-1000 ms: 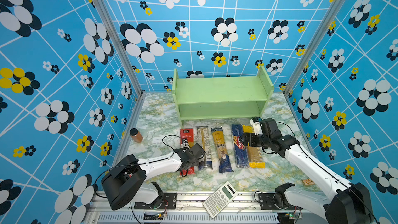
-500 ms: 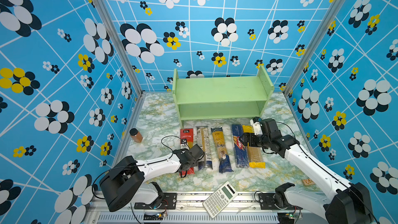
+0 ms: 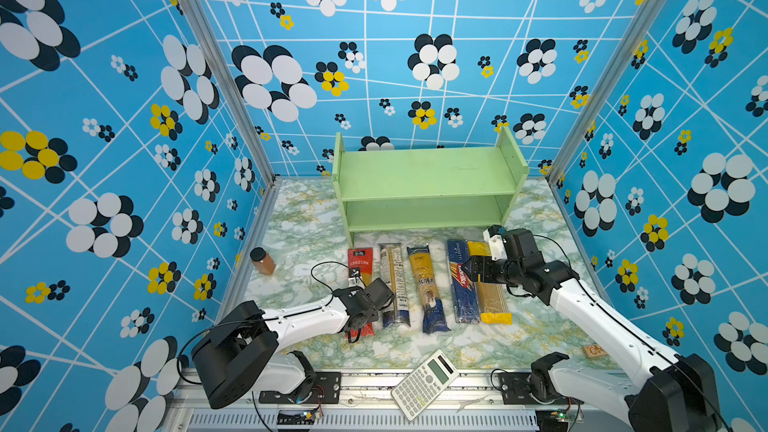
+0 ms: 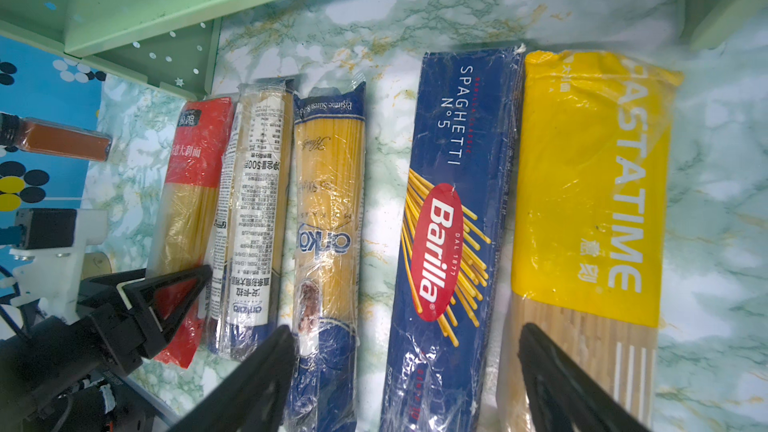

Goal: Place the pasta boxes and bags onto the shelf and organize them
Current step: 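Close the left gripper on the red spaghetti bag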

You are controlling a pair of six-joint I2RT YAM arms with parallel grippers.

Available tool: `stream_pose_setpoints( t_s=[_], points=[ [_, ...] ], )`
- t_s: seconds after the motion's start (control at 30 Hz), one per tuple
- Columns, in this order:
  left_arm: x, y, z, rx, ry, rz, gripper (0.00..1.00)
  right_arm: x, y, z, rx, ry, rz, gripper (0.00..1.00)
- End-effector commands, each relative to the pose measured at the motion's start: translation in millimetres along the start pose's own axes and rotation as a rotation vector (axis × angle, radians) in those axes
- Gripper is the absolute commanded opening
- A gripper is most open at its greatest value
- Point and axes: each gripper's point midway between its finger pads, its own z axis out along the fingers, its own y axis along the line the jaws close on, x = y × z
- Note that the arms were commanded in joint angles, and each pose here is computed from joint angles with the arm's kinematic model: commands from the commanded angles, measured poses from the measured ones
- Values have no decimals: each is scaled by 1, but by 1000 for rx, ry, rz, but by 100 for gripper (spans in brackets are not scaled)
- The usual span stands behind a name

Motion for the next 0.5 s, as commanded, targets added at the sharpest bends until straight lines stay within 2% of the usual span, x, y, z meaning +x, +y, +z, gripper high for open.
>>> stream_pose_setpoints(
  t_s=[0.0,0.23,0.33,0.37,0.47],
  points=[
    [39,32,6,-97,145,77,54,4,-2,-1,17,2,2,87],
    [34,30,3,-98,137,82,45,4,-3,-1,18,-1,2,87],
    [33,29,2,-90,136,80,44,4,-3,-1,19,-3,2,87],
    [33,28,2,-89,133,79,39,5,-3,-2,18,-2,1,87],
    [30,26,-3,-78,129,73,37,5,-3,-1,17,2,-1,87]
  ],
)
